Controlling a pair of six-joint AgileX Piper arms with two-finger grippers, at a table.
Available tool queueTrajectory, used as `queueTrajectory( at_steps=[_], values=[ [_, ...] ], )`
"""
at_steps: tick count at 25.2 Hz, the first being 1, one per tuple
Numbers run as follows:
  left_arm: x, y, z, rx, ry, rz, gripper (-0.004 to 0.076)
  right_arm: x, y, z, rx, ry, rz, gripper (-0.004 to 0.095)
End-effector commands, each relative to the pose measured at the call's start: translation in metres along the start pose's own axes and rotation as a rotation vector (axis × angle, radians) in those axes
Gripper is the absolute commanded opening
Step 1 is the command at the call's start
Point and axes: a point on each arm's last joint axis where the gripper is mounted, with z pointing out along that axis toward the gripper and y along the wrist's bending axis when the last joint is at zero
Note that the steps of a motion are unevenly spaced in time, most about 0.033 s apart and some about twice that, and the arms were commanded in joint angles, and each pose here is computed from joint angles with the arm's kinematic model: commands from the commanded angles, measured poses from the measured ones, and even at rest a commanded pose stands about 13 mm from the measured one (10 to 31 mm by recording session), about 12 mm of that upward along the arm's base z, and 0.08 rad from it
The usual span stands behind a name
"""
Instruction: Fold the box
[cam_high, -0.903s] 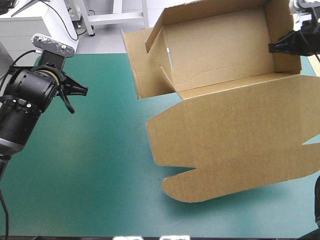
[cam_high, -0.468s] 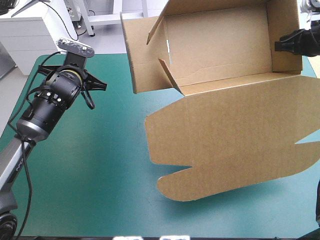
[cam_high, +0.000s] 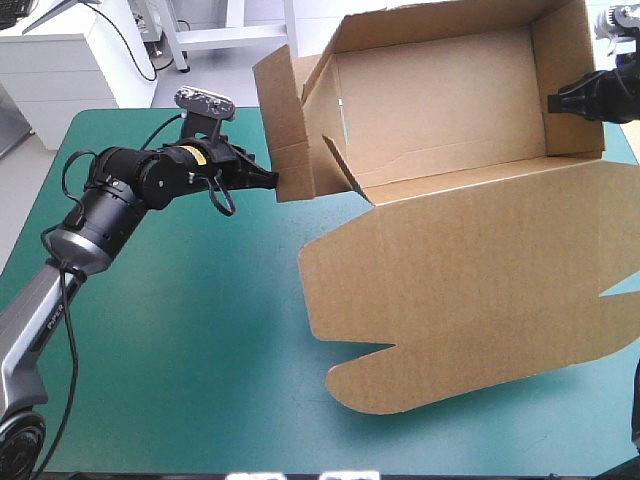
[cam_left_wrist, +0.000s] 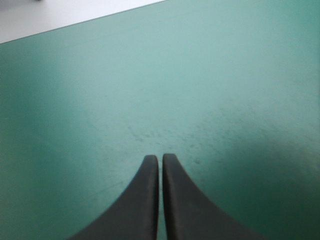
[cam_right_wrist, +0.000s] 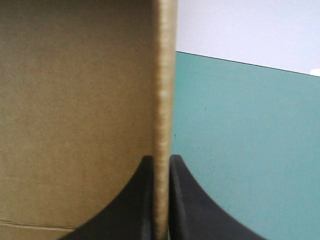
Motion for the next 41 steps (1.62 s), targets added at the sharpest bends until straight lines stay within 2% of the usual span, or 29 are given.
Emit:
queueTrajectory(
  at_steps=[1,5,13,17,20,24,29,32,35,41],
  values=[
    [-0.018,-0.013,-0.023,0.122,-0.136,-0.008,0.0016,-0.009,0.014,-0.026,-0.019,-0.083,-0.011,-0.0021],
    [-0.021,-0.023,-0.026,0.235,-0.17,-0.019,0.0016,-0.009,0.014,-0.026,-0.019,-0.083,-0.015,-0.0021],
    [-0.035,-0.052,-0.043,0.6,-0.322,-0.077,0.0016,-0.009,0.015,-0.024,-0.022,-0.083,-0.028,-0.0019],
    [-0.038,-0.059,-0.05,0.709,-0.366,-0.066,0.0016,-0.009,0.015,-0.024,-0.022,-0.083,-0.028,-0.002],
    [-0.043,-0.061,-0.055,0.753,-0.435,-0.049,0.0016,-0.009,0.015,-0.024,-0.022,-0.083,-0.028,-0.0019],
    [-0.049,-0.05,-0.06,0.809,-0.49,-0.136,0.0016,-0.01,0.015,-0.024,-0.026,-0.094,-0.023,-0.0015],
    [-0.049,-0.04,-0.054,0.847,-0.467,-0.179,0.0017,-0.014,0.028,-0.018,-0.039,-0.109,-0.045,-0.0014],
    [-0.045,-0.041,-0.048,0.89,-0.421,-0.192,0.0027,-0.019,0.042,-0.011,-0.016,-0.125,-0.081,-0.0015],
    [-0.043,-0.041,-0.041,0.901,-0.394,-0.204,0.0127,-0.023,0.053,-0.006,0.004,-0.137,-0.096,-0.0015],
    [-0.045,-0.038,-0.039,0.866,-0.411,-0.228,0.0497,-0.025,0.065,-0.001,0.036,-0.142,-0.124,-0.0015]
  ],
)
